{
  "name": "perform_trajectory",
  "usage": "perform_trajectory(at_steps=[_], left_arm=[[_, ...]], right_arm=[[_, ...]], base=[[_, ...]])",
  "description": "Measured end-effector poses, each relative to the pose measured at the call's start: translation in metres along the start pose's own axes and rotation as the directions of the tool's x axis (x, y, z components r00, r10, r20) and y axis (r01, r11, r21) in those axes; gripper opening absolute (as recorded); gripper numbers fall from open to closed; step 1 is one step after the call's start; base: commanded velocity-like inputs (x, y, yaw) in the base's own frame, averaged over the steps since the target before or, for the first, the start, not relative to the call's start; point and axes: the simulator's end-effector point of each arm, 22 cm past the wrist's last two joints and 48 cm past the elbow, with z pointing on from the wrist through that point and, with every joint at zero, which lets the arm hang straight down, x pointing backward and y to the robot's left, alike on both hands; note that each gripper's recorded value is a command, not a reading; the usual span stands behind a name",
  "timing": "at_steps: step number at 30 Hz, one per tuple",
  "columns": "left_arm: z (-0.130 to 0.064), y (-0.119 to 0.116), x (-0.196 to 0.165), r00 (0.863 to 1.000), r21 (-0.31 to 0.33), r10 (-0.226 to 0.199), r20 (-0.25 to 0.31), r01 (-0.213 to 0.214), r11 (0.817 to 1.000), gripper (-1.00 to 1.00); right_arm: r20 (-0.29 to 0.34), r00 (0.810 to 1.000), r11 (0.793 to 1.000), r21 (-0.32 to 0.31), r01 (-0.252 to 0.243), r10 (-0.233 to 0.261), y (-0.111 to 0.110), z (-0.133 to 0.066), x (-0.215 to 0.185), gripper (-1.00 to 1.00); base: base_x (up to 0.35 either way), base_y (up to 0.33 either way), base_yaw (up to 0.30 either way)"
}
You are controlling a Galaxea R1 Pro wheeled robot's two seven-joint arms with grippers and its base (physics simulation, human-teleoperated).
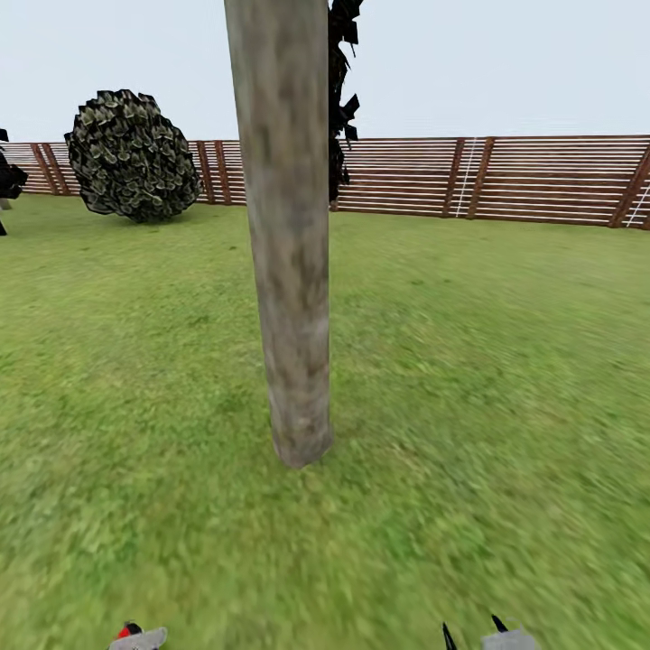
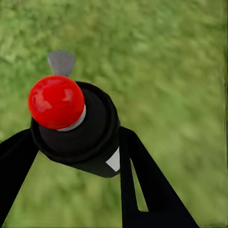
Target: In the garden, pick up the pesticide atomizer on the floor and spray pesticide onto both trees until each tree trunk is fully covered.
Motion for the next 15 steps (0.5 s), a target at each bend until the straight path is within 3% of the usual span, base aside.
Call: perform_trajectory(at_steps=[3, 4, 5, 7, 8, 9, 10, 12, 15], left_arm=[[0.002, -0.023, -0.005, 0.988, 0.107, 0.154, 0.019, -0.155, 0.982, -1.00], [0.002, -0.033, -0.007, 0.972, 0.176, 0.233, 0.036, -0.235, 0.956, -1.00], [0.002, -0.039, -0.009, 0.957, 0.233, 0.285, 0.051, -0.289, 0.929, -1.00], [0.005, -0.058, -0.019, 0.924, 0.365, 0.371, 0.092, -0.378, 0.851, -1.00], [0.005, -0.072, -0.026, 0.906, 0.441, 0.408, 0.117, -0.415, 0.796, -1.00], [0.004, -0.091, -0.037, 0.880, 0.535, 0.450, 0.152, -0.457, 0.711, -1.00], [0.002, -0.112, -0.051, 0.842, 0.633, 0.505, 0.189, -0.498, 0.592, -1.00], [-0.002, -0.122, -0.057, 0.799, 0.715, 0.571, 0.189, -0.511, 0.478, -1.00], [-0.011, -0.133, -0.065, 0.732, 0.799, 0.654, 0.189, -0.502, 0.330, -1.00]], right_arm=[[0.005, 0.987, 0.977, -0.148, 0.157, -0.158, 0.029, 0.027, -0.024, 1.00], [0.002, 0.974, 0.953, -0.208, 0.221, -0.226, 0.039, 0.039, -0.033, 1.00], [0.000, 0.965, 0.935, -0.247, 0.253, -0.261, 0.046, 0.046, -0.039, 1.00], [0.004, 0.952, 0.904, -0.314, 0.291, -0.305, 0.058, 0.060, -0.054, 1.00], [0.014, 0.948, 0.888, -0.347, 0.302, -0.317, 0.064, 0.067, -0.065, 1.00], [0.031, 0.944, 0.864, -0.395, 0.313, -0.328, 0.074, 0.077, -0.081, 1.00], [0.056, 0.939, 0.822, -0.467, 0.326, -0.340, 0.088, 0.087, -0.104, 1.00], [0.078, 0.929, 0.760, -0.551, 0.344, -0.363, 0.102, 0.092, -0.124, 1.00], [0.094, 0.912, 0.668, -0.651, 0.361, -0.400, 0.122, 0.095, -0.149, 1.00]], base=[[0.002, 0.000, 0.000], [0.000, 0.000, 0.000], [0.000, 0.000, 0.000], [0.000, 0.000, 0.000], [0.000, 0.000, 0.000], [0.000, 0.000, 0.000], [0.000, 0.000, 0.000], [0.000, 0.000, 0.000], [0.000, 0.000, 0.000]])
